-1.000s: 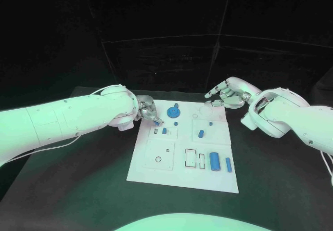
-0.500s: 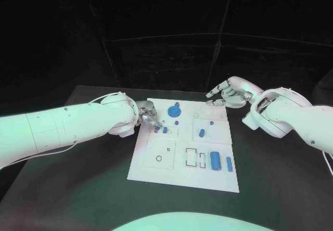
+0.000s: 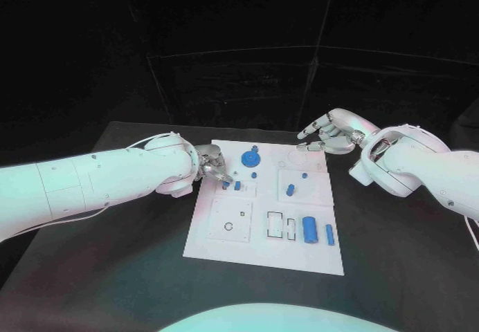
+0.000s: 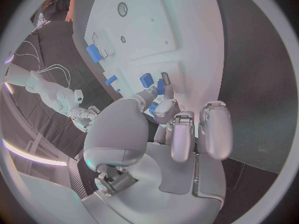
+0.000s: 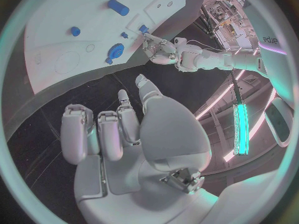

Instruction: Assemble the parts on the task board

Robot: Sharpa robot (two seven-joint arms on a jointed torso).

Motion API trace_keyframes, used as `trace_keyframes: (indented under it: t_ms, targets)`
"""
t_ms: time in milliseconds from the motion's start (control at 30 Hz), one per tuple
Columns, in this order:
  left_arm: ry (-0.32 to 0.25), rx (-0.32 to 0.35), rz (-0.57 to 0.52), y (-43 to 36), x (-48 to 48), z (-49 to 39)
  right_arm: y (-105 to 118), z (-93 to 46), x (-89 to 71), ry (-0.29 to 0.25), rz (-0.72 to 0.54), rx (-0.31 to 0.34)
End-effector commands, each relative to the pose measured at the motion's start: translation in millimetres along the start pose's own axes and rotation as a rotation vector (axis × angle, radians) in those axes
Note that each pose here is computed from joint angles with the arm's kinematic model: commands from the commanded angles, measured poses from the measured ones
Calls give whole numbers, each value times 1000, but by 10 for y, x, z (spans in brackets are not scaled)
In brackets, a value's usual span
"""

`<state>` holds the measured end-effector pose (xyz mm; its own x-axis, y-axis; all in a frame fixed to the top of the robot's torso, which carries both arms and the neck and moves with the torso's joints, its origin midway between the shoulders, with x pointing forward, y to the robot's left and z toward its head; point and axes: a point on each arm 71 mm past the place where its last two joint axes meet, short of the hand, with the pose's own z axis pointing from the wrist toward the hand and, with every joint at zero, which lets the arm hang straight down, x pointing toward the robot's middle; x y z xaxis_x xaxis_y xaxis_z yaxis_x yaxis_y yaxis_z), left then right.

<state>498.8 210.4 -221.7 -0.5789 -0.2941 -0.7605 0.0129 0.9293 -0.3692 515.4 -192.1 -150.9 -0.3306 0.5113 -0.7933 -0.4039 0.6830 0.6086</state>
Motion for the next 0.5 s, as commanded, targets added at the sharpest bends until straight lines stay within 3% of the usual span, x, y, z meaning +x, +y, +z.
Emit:
trace_keyframes:
  t_ms: [33,500]
  targets:
    - [15,-12,14,15,17,-5,10,2,-8,1,1,-6]
    - [43,-43,27,60,33,-13,13,5,-5,2,1,-8]
